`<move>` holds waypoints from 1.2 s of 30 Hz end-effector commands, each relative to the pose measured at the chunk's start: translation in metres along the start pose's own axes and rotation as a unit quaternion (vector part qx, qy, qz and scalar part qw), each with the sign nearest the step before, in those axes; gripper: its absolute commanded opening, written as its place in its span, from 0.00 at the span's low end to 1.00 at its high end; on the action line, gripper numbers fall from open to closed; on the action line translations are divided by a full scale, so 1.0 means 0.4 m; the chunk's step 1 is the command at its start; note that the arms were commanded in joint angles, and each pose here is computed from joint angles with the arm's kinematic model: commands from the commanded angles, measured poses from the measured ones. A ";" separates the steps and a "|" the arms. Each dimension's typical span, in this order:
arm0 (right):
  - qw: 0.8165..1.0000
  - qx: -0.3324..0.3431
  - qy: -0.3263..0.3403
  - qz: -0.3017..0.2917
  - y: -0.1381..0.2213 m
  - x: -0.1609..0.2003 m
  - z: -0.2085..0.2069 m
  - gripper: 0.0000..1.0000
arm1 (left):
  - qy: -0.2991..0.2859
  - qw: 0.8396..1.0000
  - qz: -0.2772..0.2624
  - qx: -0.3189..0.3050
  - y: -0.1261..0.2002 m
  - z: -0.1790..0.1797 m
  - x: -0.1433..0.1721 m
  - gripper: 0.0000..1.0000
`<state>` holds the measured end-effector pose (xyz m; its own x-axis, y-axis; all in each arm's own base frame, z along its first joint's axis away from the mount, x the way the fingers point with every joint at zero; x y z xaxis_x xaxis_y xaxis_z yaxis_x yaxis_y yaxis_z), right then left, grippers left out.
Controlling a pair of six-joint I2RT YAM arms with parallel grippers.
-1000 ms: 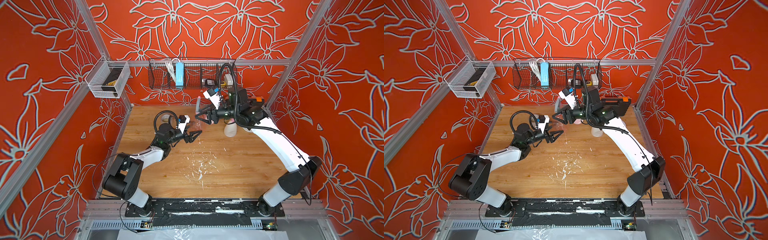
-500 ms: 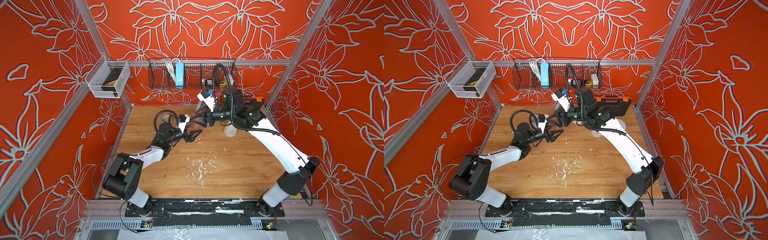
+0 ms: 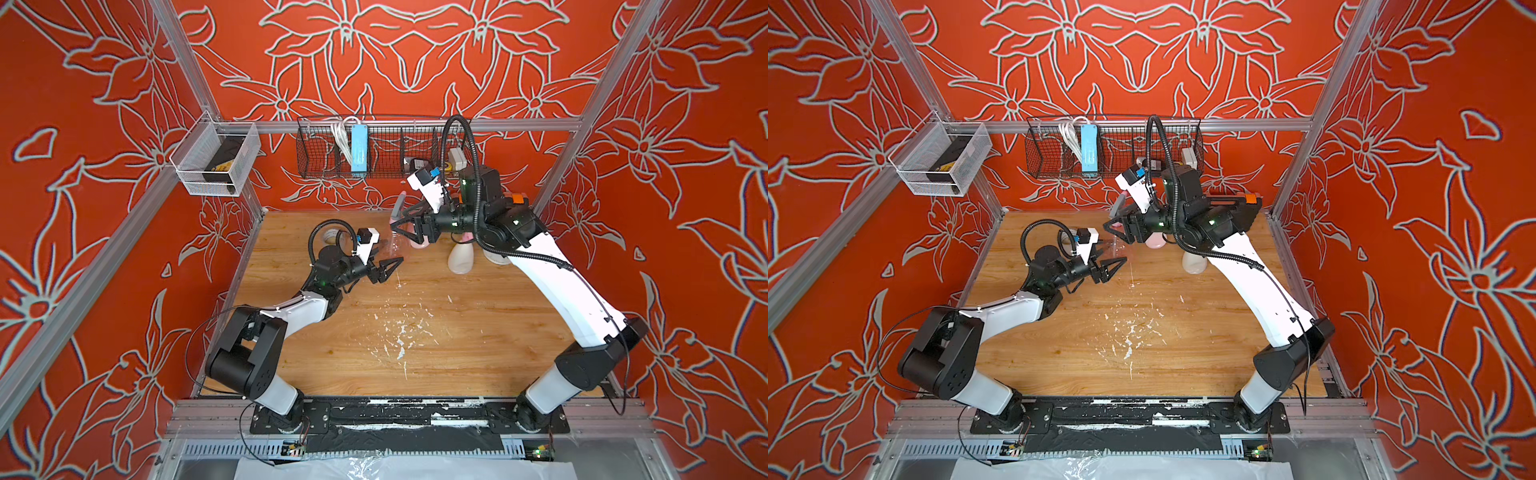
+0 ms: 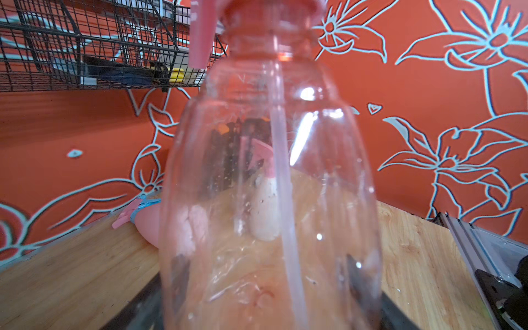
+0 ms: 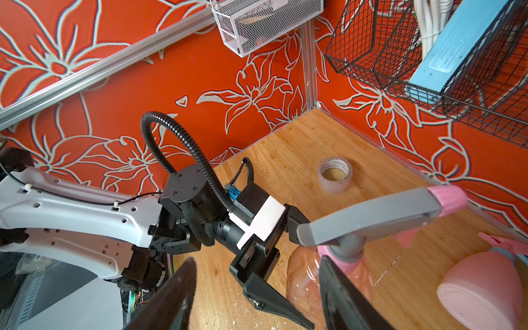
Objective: Attach spray nozzles to spray bottles
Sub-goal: Screw the spray nozzle on the spray bottle.
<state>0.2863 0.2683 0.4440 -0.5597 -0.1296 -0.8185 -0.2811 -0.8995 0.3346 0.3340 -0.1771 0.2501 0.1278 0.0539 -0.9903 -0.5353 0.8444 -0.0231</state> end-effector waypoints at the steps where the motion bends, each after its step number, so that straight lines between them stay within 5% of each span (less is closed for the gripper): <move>1: 1.000 -0.010 0.005 0.002 -0.019 -0.011 0.010 0.68 | -0.026 0.999 -0.021 0.001 -0.005 -0.006 -0.025 0.44; 15: 0.999 -0.030 0.009 0.038 -0.109 -0.005 0.037 0.67 | -0.026 0.999 -0.023 0.007 -0.012 -0.014 -0.026 0.44; 23: 0.999 0.006 0.046 -0.002 -0.008 -0.050 0.070 0.75 | -0.035 0.999 -0.024 0.013 -0.008 -0.021 -0.011 0.44; 36: 0.999 -0.005 -0.016 -0.032 0.032 -0.148 -0.090 0.87 | -0.043 0.997 -0.030 0.052 -0.004 -0.039 0.000 0.45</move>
<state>0.3377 0.2391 0.4935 -0.5188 -0.0323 -0.8543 -0.3747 -0.8896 0.2611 0.3247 -0.1854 0.2463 0.1860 0.0496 -0.9813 -0.4668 0.8833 -0.0438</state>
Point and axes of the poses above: each gripper's point midway between its finger pads, its own y axis back along the fingers, its own z axis along the line the jaws close on, x = y × z, the point moved 8 cm from there along y, back along the fingers, and after that the axes turned 14 degrees about -y, right-handed, at the moved point
